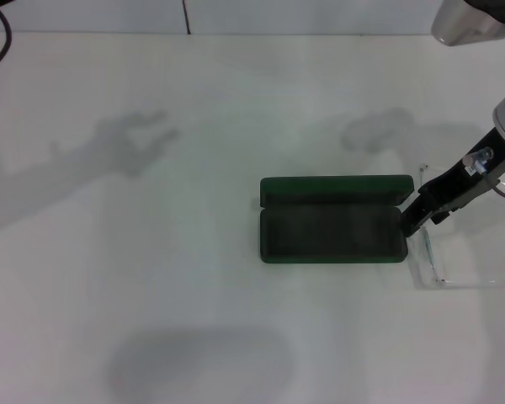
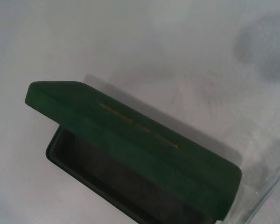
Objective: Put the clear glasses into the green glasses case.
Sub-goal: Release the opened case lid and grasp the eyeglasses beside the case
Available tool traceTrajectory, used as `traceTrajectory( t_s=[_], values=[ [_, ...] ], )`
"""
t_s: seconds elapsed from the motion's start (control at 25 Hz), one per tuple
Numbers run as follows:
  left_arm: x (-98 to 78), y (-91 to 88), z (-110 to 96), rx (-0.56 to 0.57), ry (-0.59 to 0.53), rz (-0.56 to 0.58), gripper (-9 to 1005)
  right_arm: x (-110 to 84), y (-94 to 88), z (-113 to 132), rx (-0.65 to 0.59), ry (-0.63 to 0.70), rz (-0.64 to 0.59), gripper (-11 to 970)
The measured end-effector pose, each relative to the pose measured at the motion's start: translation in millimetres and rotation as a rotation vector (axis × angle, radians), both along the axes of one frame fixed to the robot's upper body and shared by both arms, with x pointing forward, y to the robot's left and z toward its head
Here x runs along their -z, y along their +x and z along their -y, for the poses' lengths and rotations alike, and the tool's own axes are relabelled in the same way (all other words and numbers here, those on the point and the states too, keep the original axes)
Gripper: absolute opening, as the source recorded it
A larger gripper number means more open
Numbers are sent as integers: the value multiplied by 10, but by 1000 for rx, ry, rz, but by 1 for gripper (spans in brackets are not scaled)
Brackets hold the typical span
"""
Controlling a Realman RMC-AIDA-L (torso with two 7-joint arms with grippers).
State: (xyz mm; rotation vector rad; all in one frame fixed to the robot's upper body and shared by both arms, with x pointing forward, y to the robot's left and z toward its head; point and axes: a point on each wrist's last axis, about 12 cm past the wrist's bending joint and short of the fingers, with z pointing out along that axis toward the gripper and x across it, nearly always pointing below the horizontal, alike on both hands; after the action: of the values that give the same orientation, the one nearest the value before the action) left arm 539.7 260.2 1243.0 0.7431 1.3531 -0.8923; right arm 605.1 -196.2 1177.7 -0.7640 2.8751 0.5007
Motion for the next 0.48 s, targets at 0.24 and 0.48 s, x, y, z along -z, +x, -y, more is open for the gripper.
traceTrajectory(
  t_s=[0.24, 0.48],
  values=[
    [3, 31, 8, 2, -1, -3, 366, 58, 15, 24, 18, -6, -2, 475],
    [11, 52, 6, 0, -1, -7, 366, 105, 18, 60, 31, -19, -6, 459]
  ],
)
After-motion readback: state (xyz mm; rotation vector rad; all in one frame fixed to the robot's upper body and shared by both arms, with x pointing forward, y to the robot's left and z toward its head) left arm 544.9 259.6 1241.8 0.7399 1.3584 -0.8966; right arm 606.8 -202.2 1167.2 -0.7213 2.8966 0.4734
